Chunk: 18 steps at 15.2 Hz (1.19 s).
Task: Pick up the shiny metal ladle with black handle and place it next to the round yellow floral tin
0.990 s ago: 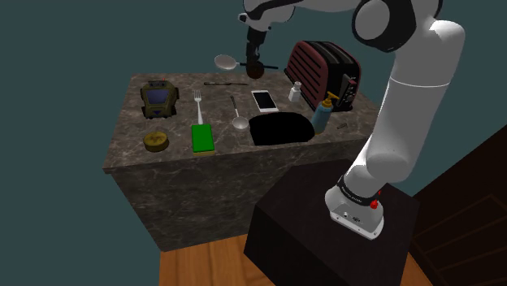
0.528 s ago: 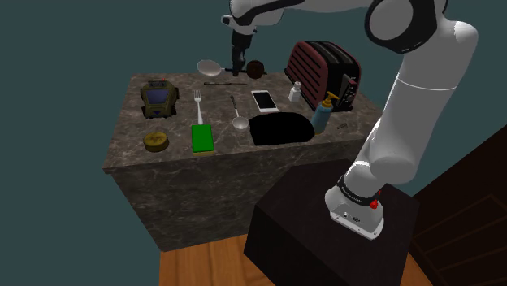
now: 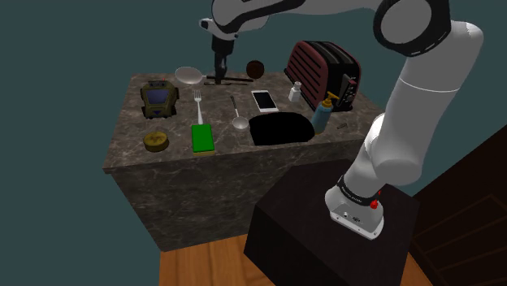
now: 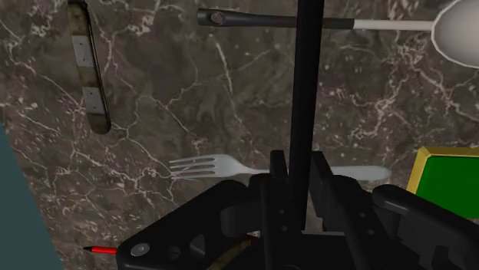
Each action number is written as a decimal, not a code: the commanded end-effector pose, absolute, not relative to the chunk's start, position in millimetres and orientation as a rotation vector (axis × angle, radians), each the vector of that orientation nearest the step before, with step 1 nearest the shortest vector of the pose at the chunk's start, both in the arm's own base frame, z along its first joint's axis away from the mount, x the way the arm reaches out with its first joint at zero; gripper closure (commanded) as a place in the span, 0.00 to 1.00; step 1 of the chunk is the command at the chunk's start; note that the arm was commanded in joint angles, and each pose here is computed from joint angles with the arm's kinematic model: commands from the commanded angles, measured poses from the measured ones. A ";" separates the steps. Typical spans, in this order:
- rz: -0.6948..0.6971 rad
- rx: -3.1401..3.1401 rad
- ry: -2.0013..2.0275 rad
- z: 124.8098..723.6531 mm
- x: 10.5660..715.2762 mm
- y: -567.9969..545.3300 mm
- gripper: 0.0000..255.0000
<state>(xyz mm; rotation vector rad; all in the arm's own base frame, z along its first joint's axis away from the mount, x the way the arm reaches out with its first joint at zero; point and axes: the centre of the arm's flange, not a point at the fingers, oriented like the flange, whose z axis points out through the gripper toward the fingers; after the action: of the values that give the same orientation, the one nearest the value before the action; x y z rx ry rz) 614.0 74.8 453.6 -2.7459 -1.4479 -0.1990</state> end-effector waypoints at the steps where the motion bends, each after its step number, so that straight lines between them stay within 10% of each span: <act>1: -0.200 -2.747 -1.446 451.0 614.5 99.8 1.00; 18: -0.200 -2.747 -1.446 409.3 609.9 212.7 1.00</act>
<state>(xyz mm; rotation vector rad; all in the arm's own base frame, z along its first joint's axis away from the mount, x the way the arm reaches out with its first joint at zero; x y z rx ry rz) 610.2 212.9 414.2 -2.7472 -1.4457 -0.1990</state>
